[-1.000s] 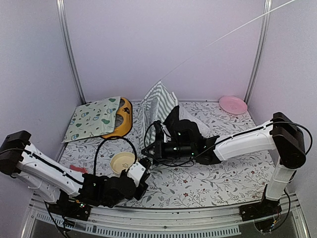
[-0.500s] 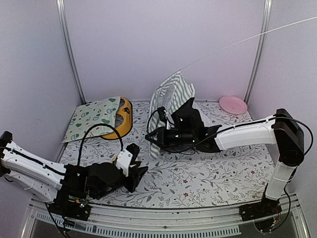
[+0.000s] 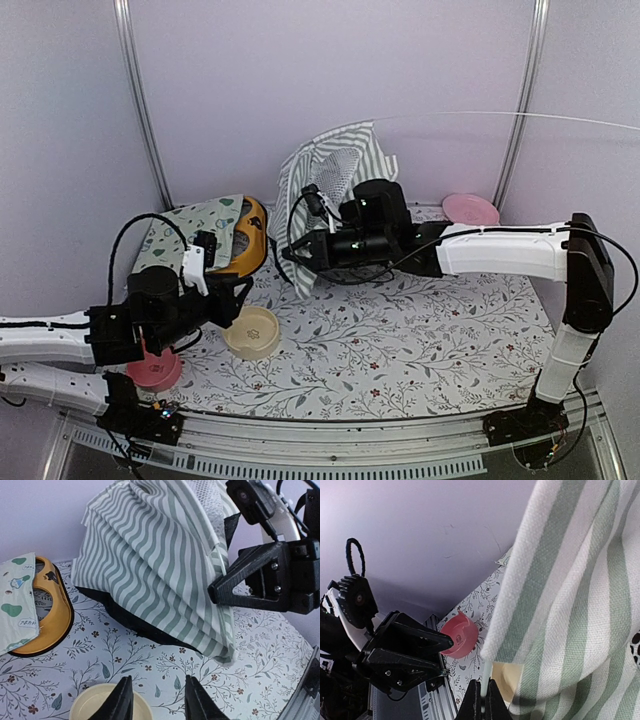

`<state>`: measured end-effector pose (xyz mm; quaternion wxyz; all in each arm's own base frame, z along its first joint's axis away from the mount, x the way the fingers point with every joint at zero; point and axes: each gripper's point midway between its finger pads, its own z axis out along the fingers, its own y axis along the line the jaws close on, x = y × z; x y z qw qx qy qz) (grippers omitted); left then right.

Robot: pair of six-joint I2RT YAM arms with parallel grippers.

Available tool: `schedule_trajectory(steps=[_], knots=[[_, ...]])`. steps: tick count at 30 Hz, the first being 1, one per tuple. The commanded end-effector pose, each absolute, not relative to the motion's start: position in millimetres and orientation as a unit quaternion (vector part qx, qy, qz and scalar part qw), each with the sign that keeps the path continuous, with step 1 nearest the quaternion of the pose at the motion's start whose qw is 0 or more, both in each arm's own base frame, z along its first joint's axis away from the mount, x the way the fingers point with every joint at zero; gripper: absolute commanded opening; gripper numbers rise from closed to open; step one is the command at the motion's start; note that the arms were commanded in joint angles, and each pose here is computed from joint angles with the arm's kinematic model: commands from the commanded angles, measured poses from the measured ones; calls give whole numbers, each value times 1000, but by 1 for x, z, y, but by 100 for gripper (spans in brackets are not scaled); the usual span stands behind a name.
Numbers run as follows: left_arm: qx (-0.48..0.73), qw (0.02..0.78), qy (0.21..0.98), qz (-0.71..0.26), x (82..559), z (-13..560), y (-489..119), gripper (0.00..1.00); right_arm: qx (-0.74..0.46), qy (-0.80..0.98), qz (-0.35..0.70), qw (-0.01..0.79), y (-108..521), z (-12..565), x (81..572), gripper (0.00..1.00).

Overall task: Set up the pet tent
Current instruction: Insert the tent pole into the pole socket of the pet tent.

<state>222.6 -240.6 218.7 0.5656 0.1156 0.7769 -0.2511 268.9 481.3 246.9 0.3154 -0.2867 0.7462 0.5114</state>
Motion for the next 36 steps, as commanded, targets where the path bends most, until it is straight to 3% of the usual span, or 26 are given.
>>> schedule_trajectory(steps=[1, 6, 10, 26, 36], knots=[[193, 550, 751, -310, 208, 216, -262, 37, -332, 701, 514, 367, 482, 300, 266, 0], [216, 568, 719, -337, 201, 211, -277, 44, -310, 698, 524, 378, 488, 322, 277, 0], [228, 608, 698, -303, 202, 214, -287, 48, -279, 705, 531, 379, 490, 331, 285, 0], [207, 738, 617, -179, 206, 245, -298, 43, -199, 718, 546, 382, 489, 342, 301, 0], [204, 738, 616, -185, 227, 250, -307, 38, -186, 717, 551, 383, 489, 344, 304, 0]])
